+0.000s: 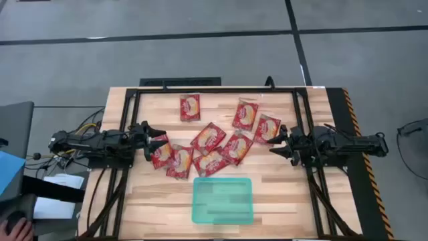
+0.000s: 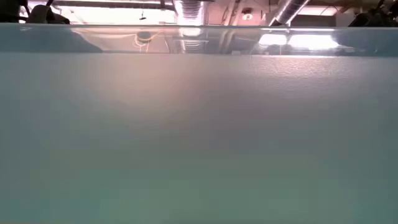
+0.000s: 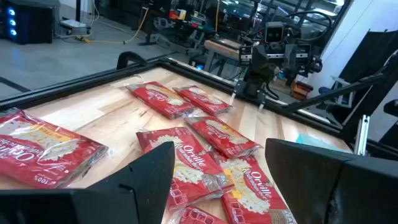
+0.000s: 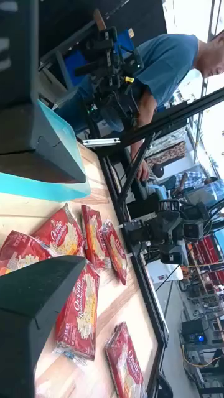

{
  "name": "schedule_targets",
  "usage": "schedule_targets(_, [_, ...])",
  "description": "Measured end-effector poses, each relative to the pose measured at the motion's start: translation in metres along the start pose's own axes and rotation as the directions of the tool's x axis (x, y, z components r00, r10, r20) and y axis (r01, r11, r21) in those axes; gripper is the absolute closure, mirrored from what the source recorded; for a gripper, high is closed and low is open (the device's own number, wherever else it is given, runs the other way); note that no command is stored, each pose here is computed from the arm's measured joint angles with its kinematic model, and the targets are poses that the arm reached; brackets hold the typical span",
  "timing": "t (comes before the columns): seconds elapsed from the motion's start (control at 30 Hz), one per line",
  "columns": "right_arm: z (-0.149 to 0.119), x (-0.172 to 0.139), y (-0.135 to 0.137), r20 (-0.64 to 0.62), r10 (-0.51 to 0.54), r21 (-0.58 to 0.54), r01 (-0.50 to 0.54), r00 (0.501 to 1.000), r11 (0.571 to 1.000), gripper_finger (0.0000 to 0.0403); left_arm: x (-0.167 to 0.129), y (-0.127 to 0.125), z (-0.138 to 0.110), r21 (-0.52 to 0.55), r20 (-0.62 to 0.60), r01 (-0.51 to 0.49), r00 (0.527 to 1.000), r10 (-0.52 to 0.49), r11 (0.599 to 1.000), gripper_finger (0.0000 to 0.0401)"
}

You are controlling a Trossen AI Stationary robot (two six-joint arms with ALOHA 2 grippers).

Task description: Sort popcorn bags into baskets

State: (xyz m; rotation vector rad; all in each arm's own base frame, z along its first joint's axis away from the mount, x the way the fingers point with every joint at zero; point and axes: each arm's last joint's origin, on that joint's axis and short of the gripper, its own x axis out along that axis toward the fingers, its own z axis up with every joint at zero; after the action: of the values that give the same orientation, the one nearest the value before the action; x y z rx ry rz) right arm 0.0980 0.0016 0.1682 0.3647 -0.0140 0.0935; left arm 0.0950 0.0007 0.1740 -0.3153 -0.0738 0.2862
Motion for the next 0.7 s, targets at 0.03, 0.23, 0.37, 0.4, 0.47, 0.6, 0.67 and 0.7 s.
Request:
schedule_targets(0.03, [0.0000,0.0000,0.0000,0.000,0.000,0.000,0.000,1.000,1.000,0.0177,0.0000,0.0000,0.0000,0.000,-0.001,0.000,1.000,0.000,1.000,0.0161])
schedule_targets(0.23, [0.0000,0.0000,0.0000,0.000,0.000,0.000,0.000,1.000,1.000,0.0177,0.0000,0.0000,0.0000,0.000,0.000,0.000,1.000,0.000,1.000,0.0161])
schedule_targets(0.37, [0.0000,0.0000,0.0000,0.000,0.000,0.000,0.000,1.000,1.000,0.0176,0.0000,0.0000,0.0000,0.000,0.000,0.000,1.000,0.000,1.000,0.0161])
schedule_targets(0.4, [0.0000,0.0000,0.0000,0.000,0.001,0.000,-0.001,1.000,1.000,0.0176,0.0000,0.0000,0.0000,0.000,0.000,0.000,1.000,0.000,1.000,0.0161])
schedule_targets(0.47, [0.0000,0.0000,0.0000,0.000,0.000,0.000,0.000,1.000,1.000,0.0175,0.0000,0.0000,0.0000,0.000,0.000,0.000,1.000,0.000,1.000,0.0161])
schedule_targets(0.6, [0.0000,0.0000,0.0000,0.000,0.000,0.000,0.000,1.000,1.000,0.0177,0.0000,0.0000,0.0000,0.000,0.000,0.000,1.000,0.000,1.000,0.0161])
schedule_targets(0.67, [0.0000,0.0000,0.0000,0.000,0.000,0.000,0.000,1.000,1.000,0.0178,0.0000,0.0000,0.0000,0.000,0.000,0.001,1.000,-0.001,1.000,0.0161])
schedule_targets(0.7, [0.0000,0.0000,0.0000,0.000,0.001,0.000,-0.001,1.000,1.000,0.0179,0.0000,0.0000,-0.0001,0.000,-0.001,0.000,1.000,0.000,1.000,0.0161])
